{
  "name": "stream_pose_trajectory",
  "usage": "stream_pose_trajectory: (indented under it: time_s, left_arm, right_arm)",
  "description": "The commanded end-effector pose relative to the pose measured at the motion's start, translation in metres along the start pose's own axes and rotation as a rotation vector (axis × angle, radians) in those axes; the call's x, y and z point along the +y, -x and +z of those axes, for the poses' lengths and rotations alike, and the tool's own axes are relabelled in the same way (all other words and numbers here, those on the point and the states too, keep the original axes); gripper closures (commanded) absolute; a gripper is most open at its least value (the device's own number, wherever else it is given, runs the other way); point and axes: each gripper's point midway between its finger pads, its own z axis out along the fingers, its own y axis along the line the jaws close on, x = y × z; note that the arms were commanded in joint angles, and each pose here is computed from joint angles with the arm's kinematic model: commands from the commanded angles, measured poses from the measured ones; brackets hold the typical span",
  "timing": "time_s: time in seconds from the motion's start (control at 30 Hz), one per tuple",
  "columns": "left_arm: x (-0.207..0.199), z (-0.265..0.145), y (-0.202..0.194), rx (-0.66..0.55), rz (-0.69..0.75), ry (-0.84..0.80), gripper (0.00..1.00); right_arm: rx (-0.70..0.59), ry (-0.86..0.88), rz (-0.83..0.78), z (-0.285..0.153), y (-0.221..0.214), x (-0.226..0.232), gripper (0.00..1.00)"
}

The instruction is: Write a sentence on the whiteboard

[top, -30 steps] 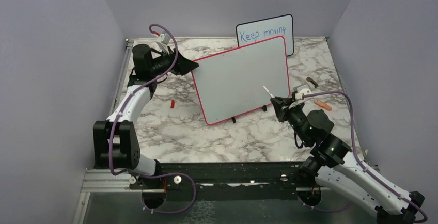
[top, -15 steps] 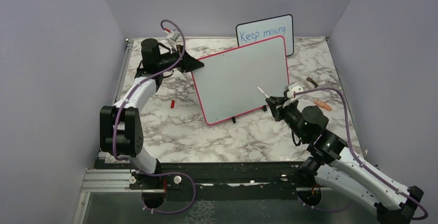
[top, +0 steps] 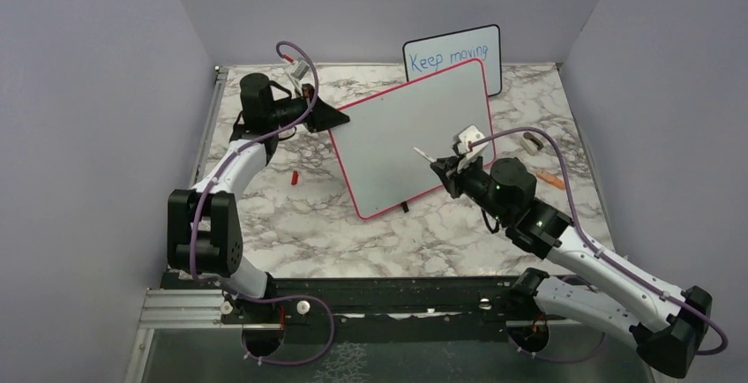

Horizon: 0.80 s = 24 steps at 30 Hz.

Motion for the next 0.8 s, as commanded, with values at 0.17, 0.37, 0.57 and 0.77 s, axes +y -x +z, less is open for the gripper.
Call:
stream_pose_trajectory:
  time_s: [0.17, 0.37, 0.57, 0.77]
  left_arm:
    - [-0.023, -0.002, -0.02, 0.024, 0.044, -0.033, 1.0]
    - [-0.033, 0.001, -0.028, 0.035, 0.05, -0.048, 1.0]
    - [-0.04, 0.007, -0.032, 0.04, 0.055, -0.053, 1.0]
    - [-0.033, 0.011, -0.037, 0.044, 0.022, -0.032, 1.0]
  right_arm:
    - [-0.12, 0.035, -0.019, 0.012, 0.055, 0.021, 1.0]
    - [-0.041, 0.008, -0.054, 0.022, 0.066, 0.047, 1.0]
    - [0.06, -0.02, -0.04, 0.03, 0.07, 0.065, 1.0]
    - [0.125, -0.041, -0.016, 0.039, 0.068, 0.076, 1.0]
